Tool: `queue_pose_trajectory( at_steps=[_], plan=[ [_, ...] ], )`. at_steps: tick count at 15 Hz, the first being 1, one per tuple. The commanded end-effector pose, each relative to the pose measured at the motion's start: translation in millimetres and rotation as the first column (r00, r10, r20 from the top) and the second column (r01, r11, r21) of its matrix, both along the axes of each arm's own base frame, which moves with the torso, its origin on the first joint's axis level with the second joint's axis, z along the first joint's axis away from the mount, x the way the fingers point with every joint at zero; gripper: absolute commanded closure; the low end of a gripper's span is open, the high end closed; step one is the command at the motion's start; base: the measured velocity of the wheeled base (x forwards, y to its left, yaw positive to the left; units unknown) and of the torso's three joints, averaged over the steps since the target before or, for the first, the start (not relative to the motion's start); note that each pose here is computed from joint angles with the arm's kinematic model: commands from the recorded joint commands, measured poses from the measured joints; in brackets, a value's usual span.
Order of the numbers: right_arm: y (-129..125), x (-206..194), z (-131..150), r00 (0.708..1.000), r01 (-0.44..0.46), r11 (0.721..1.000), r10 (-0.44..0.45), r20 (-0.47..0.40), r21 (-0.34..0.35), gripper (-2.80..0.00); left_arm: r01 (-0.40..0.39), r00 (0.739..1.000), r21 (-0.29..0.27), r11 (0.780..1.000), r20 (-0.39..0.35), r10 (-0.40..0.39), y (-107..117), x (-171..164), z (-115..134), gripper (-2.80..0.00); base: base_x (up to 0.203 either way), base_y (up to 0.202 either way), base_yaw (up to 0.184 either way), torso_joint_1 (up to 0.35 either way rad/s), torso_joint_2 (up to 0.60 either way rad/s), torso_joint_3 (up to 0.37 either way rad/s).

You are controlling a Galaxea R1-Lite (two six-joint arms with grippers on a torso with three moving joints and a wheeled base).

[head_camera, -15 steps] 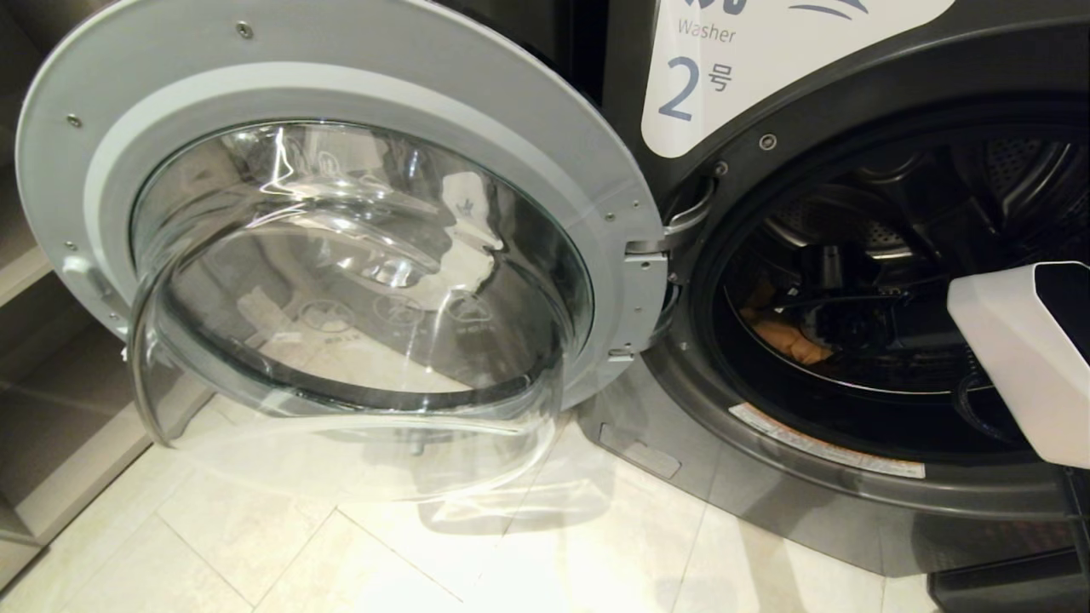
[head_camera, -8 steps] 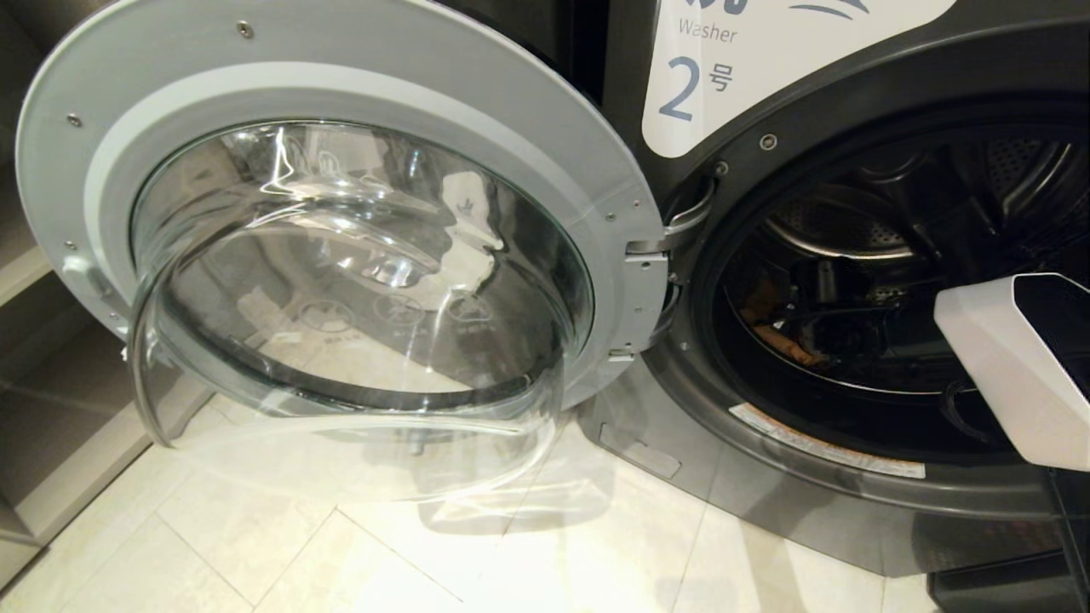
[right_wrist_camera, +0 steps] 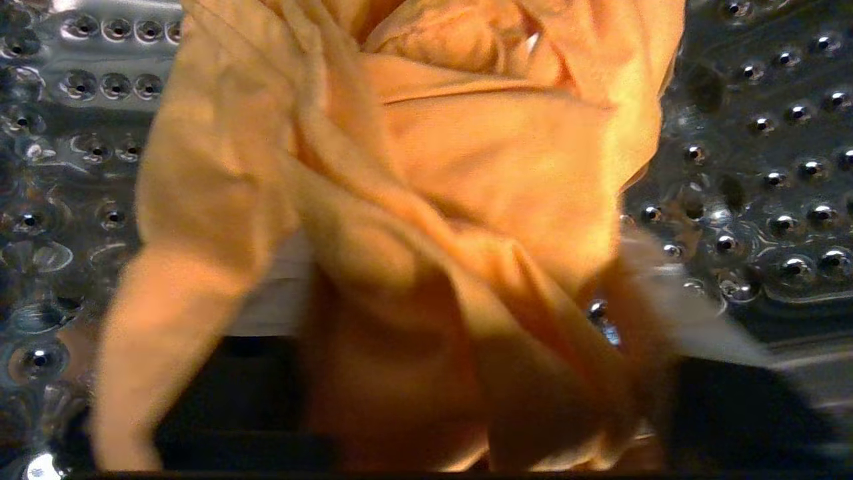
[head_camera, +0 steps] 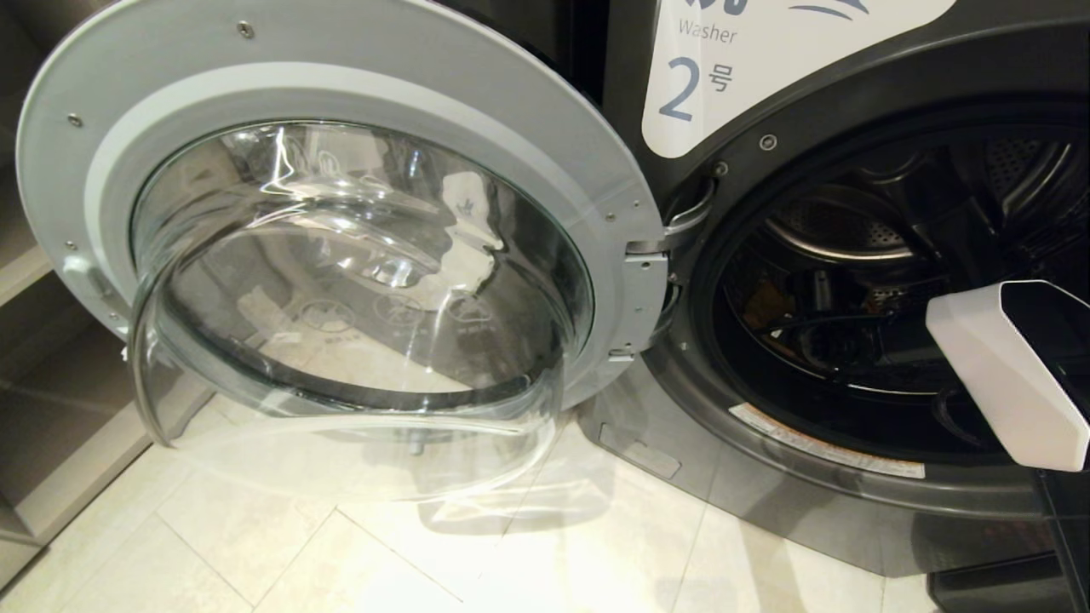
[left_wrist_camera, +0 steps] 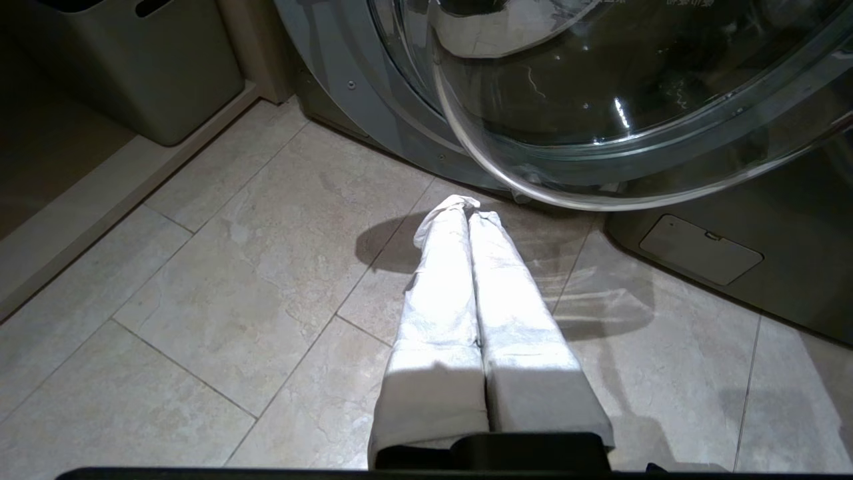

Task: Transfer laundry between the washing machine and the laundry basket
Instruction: Pick a cloth and place it into the basket

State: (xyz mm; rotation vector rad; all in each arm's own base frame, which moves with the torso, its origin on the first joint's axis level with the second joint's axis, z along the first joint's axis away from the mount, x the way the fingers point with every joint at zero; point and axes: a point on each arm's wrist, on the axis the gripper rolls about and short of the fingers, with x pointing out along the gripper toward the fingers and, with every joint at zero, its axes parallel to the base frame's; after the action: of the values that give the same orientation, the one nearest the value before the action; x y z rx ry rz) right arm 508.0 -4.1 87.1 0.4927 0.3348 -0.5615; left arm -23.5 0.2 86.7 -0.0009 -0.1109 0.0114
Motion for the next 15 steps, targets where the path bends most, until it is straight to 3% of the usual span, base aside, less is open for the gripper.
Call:
queue_pose_trajectory(
  at_steps=[1,15],
  plan=[
    [-0.2,-0.4,2.1,1.0,0.002,1.0,-0.002,0.005,0.003,0.0,-0.001,0.999,-0.001,1.0,-0.04,0.001,0.0,3.3,-11.0,0.0,0.0,0.0,0.0,0.0,0.0,0.0],
    [0.5,-10.4,13.9,1.0,-0.001,1.0,0.001,-0.01,0.003,0.0,-0.001,0.999,-0.001,1.0,-0.04,0.001,0.0,3.3,-11.0,0.0,0.0,0.0,0.0,0.0,0.0,0.0]
  ],
)
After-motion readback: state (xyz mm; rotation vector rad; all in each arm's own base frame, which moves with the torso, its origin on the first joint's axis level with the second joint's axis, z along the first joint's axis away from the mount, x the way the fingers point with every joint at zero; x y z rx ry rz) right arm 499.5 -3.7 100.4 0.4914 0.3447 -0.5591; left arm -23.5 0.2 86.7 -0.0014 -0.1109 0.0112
